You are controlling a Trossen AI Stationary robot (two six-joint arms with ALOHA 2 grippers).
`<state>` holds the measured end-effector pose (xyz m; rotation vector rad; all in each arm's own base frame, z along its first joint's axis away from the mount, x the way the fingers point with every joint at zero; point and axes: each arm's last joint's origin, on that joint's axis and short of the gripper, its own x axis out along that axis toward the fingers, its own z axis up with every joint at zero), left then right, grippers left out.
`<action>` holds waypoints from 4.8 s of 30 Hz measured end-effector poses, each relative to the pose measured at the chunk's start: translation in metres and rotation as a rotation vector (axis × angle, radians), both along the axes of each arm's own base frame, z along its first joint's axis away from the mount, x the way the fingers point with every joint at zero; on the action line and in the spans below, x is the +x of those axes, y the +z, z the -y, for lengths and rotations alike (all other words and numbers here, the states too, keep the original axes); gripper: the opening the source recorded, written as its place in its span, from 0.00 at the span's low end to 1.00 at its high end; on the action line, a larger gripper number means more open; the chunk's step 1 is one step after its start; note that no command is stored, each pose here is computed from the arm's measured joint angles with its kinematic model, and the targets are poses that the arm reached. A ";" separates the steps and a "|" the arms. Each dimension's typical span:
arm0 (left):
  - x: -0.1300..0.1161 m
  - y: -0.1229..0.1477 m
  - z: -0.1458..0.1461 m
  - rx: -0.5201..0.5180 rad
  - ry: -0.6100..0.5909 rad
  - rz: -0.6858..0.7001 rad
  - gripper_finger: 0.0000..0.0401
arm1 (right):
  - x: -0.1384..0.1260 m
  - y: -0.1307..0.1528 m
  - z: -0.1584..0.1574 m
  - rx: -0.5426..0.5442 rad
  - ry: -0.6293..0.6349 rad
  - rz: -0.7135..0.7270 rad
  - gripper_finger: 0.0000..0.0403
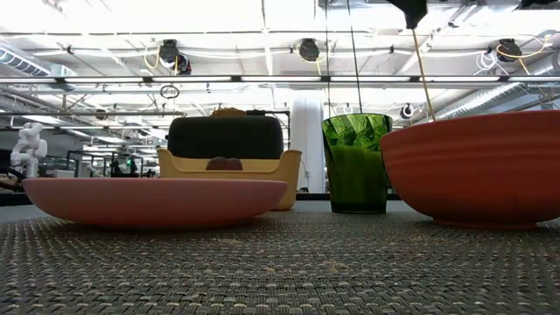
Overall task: Arrange a breakfast setting
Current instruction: Pour the cereal from the orange cereal box into the pink bowl
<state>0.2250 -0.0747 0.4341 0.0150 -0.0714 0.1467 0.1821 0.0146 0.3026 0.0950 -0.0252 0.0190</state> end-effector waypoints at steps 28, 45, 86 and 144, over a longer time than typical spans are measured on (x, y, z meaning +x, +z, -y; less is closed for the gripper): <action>0.031 -0.005 0.002 0.070 0.041 0.069 0.46 | 0.070 -0.008 -0.010 0.085 0.146 0.457 0.64; 0.058 -0.023 0.008 0.051 0.017 0.050 0.46 | 0.077 -0.015 -0.012 0.050 0.156 0.505 0.64; 0.074 -0.037 0.006 -0.005 0.026 0.012 0.47 | 0.074 -0.010 -0.012 0.047 0.181 0.563 0.32; 0.019 -0.086 -0.006 -0.162 0.140 -0.661 0.86 | 0.017 0.013 0.048 -0.048 -0.192 0.220 0.32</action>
